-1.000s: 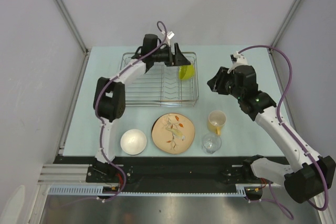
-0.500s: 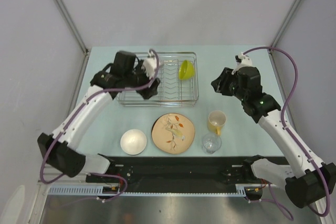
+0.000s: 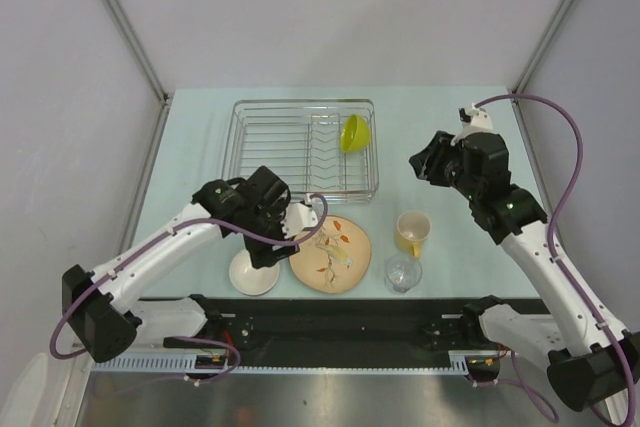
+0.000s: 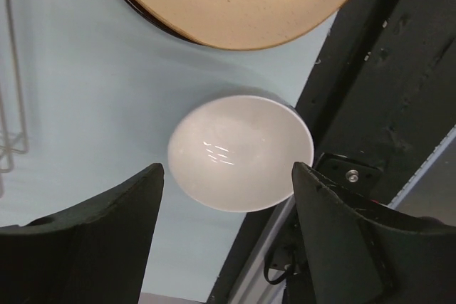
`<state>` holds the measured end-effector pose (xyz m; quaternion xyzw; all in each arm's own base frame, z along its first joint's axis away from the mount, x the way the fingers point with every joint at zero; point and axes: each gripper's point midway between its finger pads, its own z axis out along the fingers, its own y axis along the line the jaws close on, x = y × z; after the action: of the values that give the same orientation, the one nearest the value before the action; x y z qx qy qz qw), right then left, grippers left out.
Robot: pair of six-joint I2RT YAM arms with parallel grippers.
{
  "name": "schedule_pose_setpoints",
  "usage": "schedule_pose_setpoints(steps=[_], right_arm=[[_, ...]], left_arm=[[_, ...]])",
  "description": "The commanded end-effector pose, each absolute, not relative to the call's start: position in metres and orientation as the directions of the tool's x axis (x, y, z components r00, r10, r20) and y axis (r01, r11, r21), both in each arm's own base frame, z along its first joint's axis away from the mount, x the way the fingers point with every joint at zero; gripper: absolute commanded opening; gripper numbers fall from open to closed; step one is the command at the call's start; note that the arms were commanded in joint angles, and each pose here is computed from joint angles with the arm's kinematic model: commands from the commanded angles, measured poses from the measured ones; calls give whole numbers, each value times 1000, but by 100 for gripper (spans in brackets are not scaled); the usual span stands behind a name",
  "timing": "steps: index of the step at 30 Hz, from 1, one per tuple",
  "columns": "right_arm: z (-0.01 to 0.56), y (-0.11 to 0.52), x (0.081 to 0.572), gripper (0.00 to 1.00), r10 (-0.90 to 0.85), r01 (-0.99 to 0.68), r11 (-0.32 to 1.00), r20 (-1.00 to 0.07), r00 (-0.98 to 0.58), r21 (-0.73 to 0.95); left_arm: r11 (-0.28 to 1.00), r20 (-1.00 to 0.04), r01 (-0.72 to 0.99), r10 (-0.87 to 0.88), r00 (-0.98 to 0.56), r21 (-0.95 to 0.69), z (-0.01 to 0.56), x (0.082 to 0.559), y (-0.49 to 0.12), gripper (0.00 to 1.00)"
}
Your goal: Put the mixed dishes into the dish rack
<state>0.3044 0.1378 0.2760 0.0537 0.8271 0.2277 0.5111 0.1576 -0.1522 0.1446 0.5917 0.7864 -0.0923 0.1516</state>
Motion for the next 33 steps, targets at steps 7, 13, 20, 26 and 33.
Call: schedule_pose_setpoints(steps=[7, 13, 20, 26, 33], right_arm=[[279, 137, 308, 44, 339, -132, 888, -821, -459, 441], [275, 141, 314, 44, 342, -135, 883, -815, -468, 449], [273, 141, 316, 44, 338, -134, 885, -814, -472, 446], [275, 142, 316, 44, 342, -138, 883, -815, -467, 449], [276, 138, 316, 44, 336, -140, 886, -821, -461, 442]], left_arm=[[265, -309, 962, 911, -273, -67, 138, 119, -150, 77], [265, -134, 957, 951, -280, -120, 114, 111, -134, 69], [210, -182, 968, 956, -232, -136, 112, 102, -147, 70], [157, -151, 983, 974, -171, -97, 106, 98, -156, 70], [164, -52, 985, 985, -167, -63, 82, 103, -154, 67]])
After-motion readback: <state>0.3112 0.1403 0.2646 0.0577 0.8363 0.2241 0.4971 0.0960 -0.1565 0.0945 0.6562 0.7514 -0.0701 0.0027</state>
